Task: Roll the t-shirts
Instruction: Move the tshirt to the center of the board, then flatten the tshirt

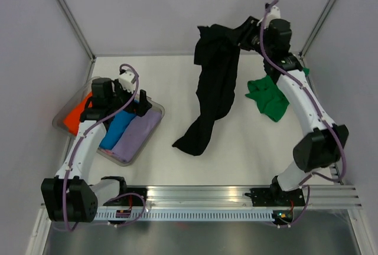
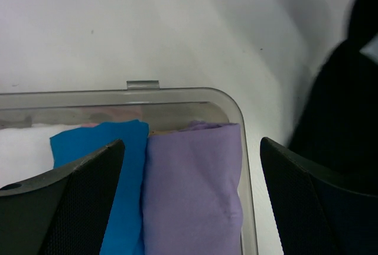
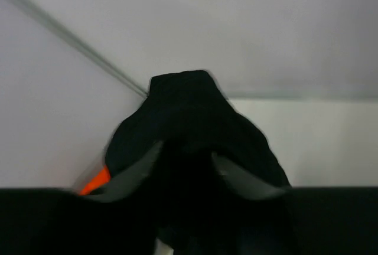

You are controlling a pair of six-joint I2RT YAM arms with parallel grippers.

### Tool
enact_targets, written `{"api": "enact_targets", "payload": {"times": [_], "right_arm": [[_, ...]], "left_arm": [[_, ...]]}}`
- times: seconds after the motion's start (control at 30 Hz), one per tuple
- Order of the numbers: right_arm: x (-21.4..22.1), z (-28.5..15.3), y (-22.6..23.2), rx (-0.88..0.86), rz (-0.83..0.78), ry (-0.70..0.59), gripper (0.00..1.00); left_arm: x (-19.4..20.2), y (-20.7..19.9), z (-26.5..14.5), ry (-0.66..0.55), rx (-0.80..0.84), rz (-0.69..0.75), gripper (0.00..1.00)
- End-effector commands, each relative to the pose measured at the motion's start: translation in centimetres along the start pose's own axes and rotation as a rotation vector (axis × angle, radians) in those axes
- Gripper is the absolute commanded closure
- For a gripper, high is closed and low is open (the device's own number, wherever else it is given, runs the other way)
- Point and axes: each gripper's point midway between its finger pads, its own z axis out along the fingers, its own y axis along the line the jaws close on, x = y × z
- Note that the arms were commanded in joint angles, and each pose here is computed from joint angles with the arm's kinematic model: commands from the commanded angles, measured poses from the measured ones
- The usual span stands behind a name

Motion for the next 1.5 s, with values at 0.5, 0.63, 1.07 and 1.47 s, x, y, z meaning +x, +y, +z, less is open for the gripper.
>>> {"api": "enact_targets", "payload": {"times": [0.5,0.63,1.07,1.47], "right_arm": [[28.3,-10.1,-10.5,0.525,-0.299,0.615,0.12],[34.5,-12.1,-6.3,0.457,-0.327,0.694,0.12],[44.0,-14.9,-5.4,0.48,-0.465,0.887,0.41],[35.6,-11.0,2.1,0.273,-0.517,0.727,1.0]], "left_arm": [[-2.0,-1.6,1.0,-0.004,0.134,0.013,0.0],[-0.8,-1.7,0.6,0.021,0.123,0.016,0.0],[0.7,-2.2,-1.1,0.037,0.091,0.033,0.0],[0.7,-2.3,-1.6,0.042,0.086,0.046,0.0]]}}
